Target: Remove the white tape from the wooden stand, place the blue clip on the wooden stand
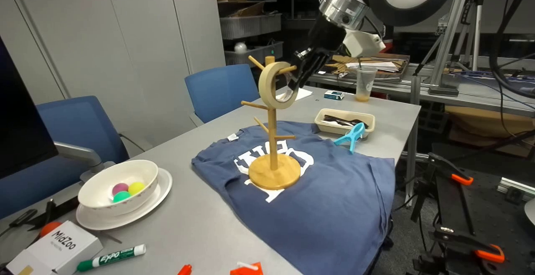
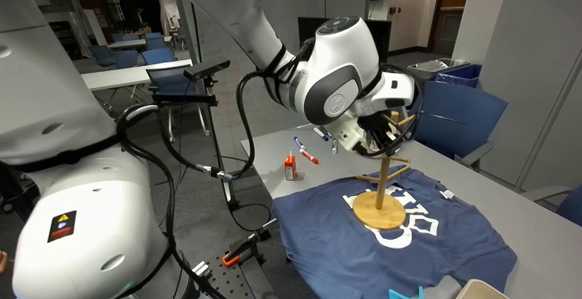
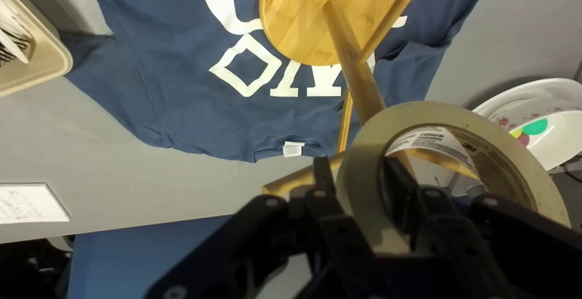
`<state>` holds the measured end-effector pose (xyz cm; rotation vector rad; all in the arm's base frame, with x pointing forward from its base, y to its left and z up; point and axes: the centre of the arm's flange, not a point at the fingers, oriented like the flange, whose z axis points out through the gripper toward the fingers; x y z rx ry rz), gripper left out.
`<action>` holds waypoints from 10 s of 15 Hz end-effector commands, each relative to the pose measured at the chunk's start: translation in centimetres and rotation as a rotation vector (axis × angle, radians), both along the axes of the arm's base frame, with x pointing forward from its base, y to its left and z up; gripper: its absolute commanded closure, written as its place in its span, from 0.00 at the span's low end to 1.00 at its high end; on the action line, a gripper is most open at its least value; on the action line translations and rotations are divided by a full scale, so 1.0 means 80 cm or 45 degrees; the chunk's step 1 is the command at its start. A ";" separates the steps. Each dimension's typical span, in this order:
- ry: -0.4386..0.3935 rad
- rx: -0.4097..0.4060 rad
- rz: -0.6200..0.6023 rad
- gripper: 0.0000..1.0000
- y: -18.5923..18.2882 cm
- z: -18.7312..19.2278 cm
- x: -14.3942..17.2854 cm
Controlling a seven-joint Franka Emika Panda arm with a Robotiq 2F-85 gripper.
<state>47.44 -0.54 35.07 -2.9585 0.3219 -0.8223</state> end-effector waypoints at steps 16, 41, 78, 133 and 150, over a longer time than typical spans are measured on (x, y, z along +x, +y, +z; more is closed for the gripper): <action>-0.142 -0.017 0.104 0.94 0.037 0.064 -0.086; 0.640 -0.288 -0.097 0.94 -0.084 -0.084 0.010; 1.313 -0.417 0.508 0.00 -0.144 -0.160 0.026; 1.376 -0.319 1.297 0.00 -0.227 -0.267 0.040; 1.263 -0.553 1.456 0.00 -0.211 -0.272 0.046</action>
